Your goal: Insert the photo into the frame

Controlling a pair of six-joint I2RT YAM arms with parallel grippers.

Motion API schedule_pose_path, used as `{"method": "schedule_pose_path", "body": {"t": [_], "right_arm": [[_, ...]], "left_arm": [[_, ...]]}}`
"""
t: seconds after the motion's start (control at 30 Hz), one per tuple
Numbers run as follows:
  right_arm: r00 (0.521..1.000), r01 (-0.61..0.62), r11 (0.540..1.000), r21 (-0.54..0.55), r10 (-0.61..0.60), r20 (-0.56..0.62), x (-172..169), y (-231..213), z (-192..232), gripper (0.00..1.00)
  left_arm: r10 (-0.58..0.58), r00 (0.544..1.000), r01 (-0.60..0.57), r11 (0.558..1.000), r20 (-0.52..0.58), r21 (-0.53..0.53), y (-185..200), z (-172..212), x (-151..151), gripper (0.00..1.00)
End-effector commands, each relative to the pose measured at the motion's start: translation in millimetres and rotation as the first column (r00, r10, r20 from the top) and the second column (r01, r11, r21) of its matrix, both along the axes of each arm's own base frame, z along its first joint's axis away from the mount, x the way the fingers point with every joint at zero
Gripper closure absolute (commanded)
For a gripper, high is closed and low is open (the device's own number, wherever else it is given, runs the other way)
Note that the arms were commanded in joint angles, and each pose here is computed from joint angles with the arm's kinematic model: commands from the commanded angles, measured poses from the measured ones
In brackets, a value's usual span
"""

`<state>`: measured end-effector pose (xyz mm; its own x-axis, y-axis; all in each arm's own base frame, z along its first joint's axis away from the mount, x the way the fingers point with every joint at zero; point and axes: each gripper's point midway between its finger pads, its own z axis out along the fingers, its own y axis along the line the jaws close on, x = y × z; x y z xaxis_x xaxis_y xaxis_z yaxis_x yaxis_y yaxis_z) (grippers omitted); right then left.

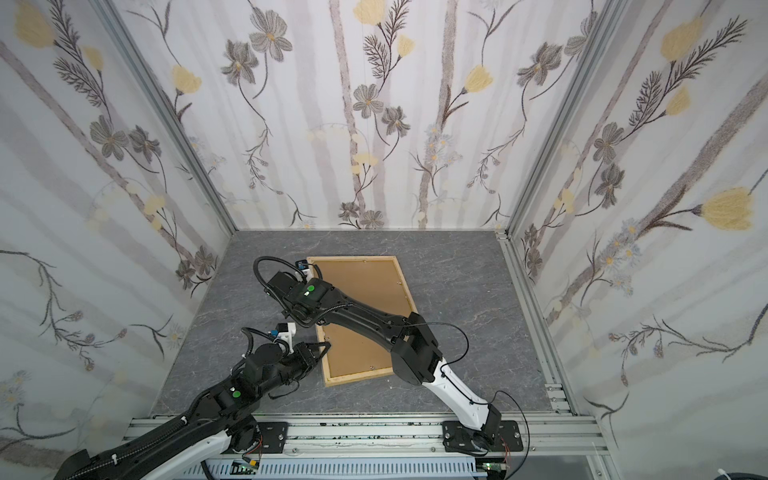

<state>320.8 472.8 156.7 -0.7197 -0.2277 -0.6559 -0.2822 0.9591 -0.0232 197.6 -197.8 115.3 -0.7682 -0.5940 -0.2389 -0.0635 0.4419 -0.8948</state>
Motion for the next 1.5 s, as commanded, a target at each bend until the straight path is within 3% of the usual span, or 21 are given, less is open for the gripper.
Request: {"method": "schedule_pose_path", "body": {"t": [0.0, 0.4, 0.77, 1.07, 1.47], "right_arm": [[0.999, 0.024, 0.995, -0.097, -0.019, 0.046, 3, -16, 0, 0.41], [0.997, 0.017, 0.988, -0.154, -0.006, 0.072, -3, -12, -12, 0.46], [0.986, 0.041, 0.972, -0.233, -0.002, 0.165, -3, -14, -6, 0.52], [0.981, 0.036, 0.964, -0.263, 0.015, 0.191, -8, -10, -12, 0.64], [0.969, 0.058, 0.965, -0.257, 0.008, 0.247, -7, -10, 4, 0.87]], "left_arm": [[0.009, 0.996, -0.008, 1.0, 0.086, -0.013, -2, 22, 7, 1.0], [0.004, 0.995, -0.003, 1.0, 0.102, -0.016, -9, 36, 7, 1.0], [0.002, 0.993, 0.001, 1.0, 0.119, -0.027, -13, 47, 6, 1.0], [-0.003, 0.992, 0.008, 0.999, 0.13, -0.037, -16, 56, 6, 1.0], [-0.005, 0.991, 0.01, 0.999, 0.13, -0.038, -17, 57, 5, 1.0]]}}
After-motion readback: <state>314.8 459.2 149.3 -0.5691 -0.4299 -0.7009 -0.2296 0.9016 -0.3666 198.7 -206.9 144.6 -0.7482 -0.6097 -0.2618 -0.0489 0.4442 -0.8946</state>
